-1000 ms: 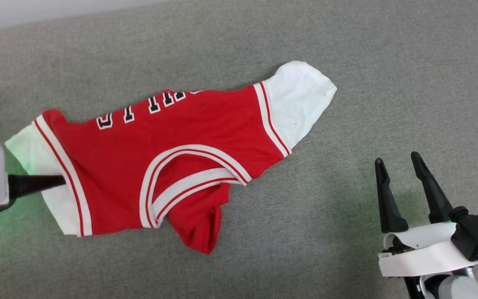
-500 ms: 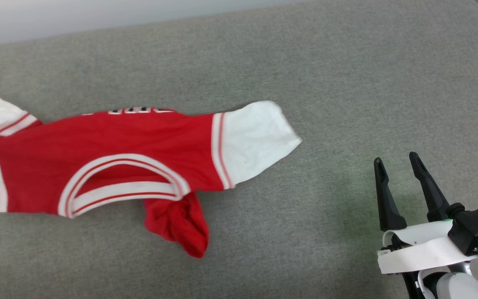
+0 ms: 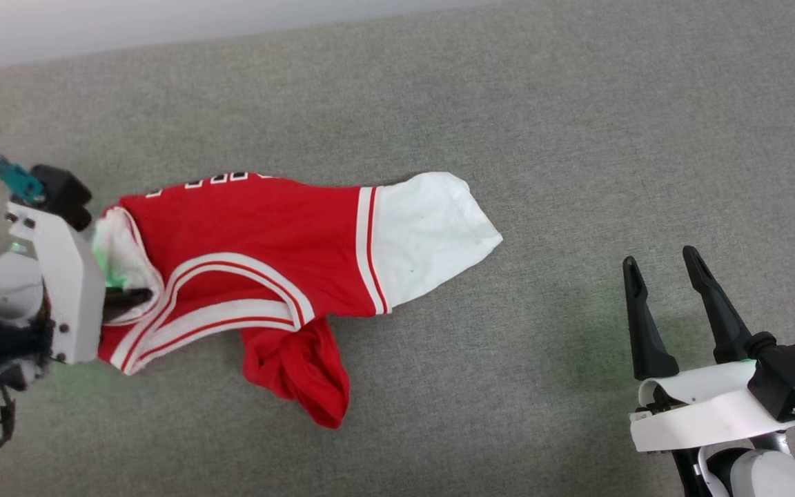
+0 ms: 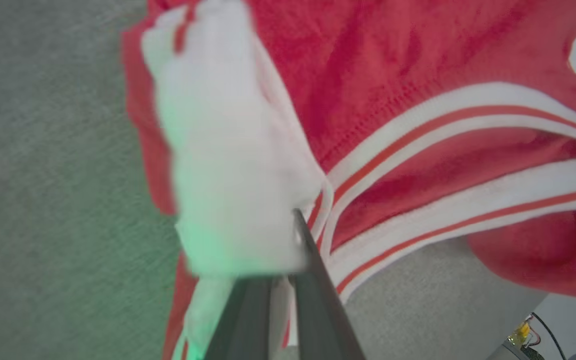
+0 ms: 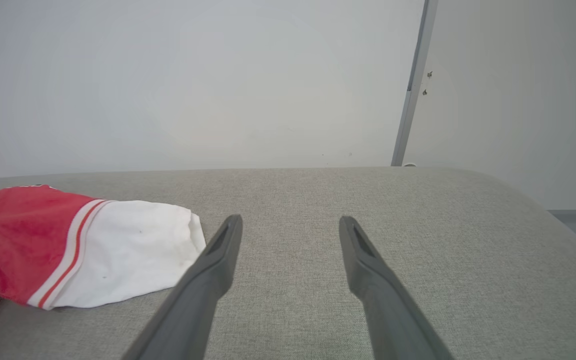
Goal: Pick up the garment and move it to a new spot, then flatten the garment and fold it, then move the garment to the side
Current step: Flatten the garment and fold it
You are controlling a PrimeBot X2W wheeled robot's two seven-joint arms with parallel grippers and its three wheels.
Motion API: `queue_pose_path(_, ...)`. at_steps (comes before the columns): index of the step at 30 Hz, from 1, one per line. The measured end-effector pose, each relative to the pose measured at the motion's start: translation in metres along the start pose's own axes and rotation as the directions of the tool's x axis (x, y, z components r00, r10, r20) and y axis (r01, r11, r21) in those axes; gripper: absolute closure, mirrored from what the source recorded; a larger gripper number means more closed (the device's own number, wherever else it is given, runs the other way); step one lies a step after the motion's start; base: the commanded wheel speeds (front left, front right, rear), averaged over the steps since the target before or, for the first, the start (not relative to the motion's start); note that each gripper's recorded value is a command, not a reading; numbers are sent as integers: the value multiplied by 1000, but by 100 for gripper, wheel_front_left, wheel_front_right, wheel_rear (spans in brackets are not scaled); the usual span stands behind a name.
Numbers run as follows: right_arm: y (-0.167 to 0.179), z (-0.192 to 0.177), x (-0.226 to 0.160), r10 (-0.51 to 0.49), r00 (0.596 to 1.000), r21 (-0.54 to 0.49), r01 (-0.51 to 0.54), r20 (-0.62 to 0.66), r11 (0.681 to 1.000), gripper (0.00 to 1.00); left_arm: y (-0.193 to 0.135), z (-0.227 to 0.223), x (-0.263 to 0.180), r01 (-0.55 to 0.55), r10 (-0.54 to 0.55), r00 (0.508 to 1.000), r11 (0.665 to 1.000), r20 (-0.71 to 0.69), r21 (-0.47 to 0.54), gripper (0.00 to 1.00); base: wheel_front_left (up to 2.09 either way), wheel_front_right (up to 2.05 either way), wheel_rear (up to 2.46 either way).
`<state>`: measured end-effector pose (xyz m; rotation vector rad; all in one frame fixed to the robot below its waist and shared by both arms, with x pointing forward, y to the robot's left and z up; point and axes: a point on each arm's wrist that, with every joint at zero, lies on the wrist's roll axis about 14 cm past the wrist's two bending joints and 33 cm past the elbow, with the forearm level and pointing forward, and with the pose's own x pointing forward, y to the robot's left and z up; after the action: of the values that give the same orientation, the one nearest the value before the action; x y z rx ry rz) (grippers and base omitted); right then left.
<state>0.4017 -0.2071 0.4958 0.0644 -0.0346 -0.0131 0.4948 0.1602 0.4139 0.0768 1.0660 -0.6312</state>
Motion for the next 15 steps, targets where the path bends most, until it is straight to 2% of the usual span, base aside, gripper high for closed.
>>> queue_pose_path(4, -1, 1, 0, -3, 1000, -4, 3, 1, 1000, 0, -4, -1, 7, 18, -18, 1000, 1000, 13, -11, 100, 0, 0, 0)
queue_pose_path(5, -1, 0, 0, -2, 1000, -4, 2, -1, 1000, 0, -3, -1, 7, 17, -17, 1000, 1000, 19, -13, 87, 0, 0, 0)
queue_pose_path(6, -1, 0, 1, -2, 1000, -3, 2, -1, 1000, 0, -2, -1, 7, 15, -15, 1000, 1000, 23, -14, 62, 0, 0, 0)
queue_pose_path(7, -1, 0, 1, -2, 1000, -3, 2, -1, 1000, 0, -1, -1, 5, 13, -12, 1000, 1000, 28, -14, 25, 0, 0, 0)
queue_pose_path(8, 0, -1, 1, -1, 1000, -2, 1, -1, 1000, 0, -1, -1, 3, 13, -13, 999, 1000, 30, -12, 0, 0, 0, 0)
queue_pose_path(15, 4, -4, 3, 12, 1000, 11, -11, -6, 1000, 0, 13, 13, -39, -17, 19, 998, 1000, 61, -23, 0, 0, 0, 0)
